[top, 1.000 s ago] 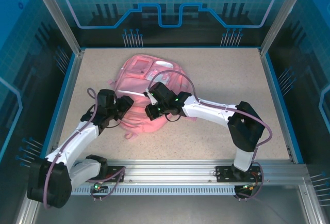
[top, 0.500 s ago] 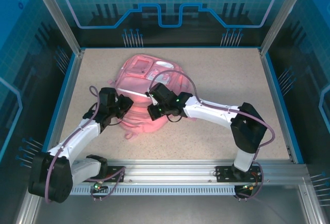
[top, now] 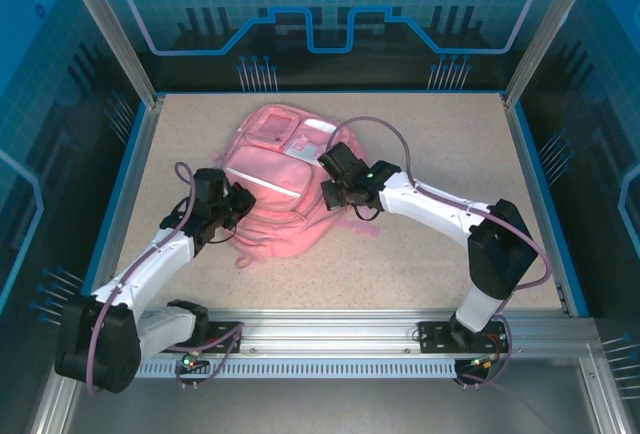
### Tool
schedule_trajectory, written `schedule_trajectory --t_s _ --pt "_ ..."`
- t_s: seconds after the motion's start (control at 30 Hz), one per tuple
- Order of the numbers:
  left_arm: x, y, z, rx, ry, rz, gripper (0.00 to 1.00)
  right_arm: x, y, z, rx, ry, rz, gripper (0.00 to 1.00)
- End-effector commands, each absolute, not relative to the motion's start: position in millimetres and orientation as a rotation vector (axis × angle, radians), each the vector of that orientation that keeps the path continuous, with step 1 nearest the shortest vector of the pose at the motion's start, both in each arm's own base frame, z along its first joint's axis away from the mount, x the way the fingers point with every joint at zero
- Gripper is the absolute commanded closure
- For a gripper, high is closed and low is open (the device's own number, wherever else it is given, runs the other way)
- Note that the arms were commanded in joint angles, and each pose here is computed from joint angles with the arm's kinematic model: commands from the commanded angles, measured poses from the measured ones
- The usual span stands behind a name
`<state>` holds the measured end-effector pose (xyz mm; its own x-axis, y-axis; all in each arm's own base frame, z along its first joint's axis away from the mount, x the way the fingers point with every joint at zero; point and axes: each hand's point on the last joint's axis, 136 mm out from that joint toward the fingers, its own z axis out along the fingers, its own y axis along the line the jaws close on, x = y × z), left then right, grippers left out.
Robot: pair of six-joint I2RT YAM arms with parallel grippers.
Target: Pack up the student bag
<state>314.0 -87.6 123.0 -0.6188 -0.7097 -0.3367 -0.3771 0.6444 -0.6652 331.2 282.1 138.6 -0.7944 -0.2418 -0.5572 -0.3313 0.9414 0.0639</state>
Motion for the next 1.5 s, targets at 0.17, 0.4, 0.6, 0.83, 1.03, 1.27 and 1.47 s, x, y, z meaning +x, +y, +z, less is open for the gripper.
schedule_trajectory --t_s 0.17,0.4,0.6,0.83,1.03,1.27,1.47 --pt "312 -88 127 -0.797 2.306 -0.717 1.00 299 317 153 -0.643 2.474 0.382 0.70" --pt "316 -89 133 -0.793 2.293 -0.734 1.00 267 345 140 -0.832 2.460 0.429 0.54" --pt "316 -90 135 -0.790 2.293 -0.735 1.00 267 361 133 -0.858 2.466 0.413 0.55" --pt "315 -89 137 -0.789 2.290 -0.736 1.00 272 364 124 -0.868 2.486 0.358 0.70" --pt "313 -85 137 -0.795 2.289 -0.709 1.00 284 342 126 -0.800 2.476 0.211 0.93" --pt "308 -79 136 -0.786 2.307 -0.654 1.00 313 285 134 -0.544 2.494 0.072 0.98" --pt "308 -87 138 -0.754 2.316 -0.706 1.00 330 279 143 -0.470 2.493 0.068 0.99"
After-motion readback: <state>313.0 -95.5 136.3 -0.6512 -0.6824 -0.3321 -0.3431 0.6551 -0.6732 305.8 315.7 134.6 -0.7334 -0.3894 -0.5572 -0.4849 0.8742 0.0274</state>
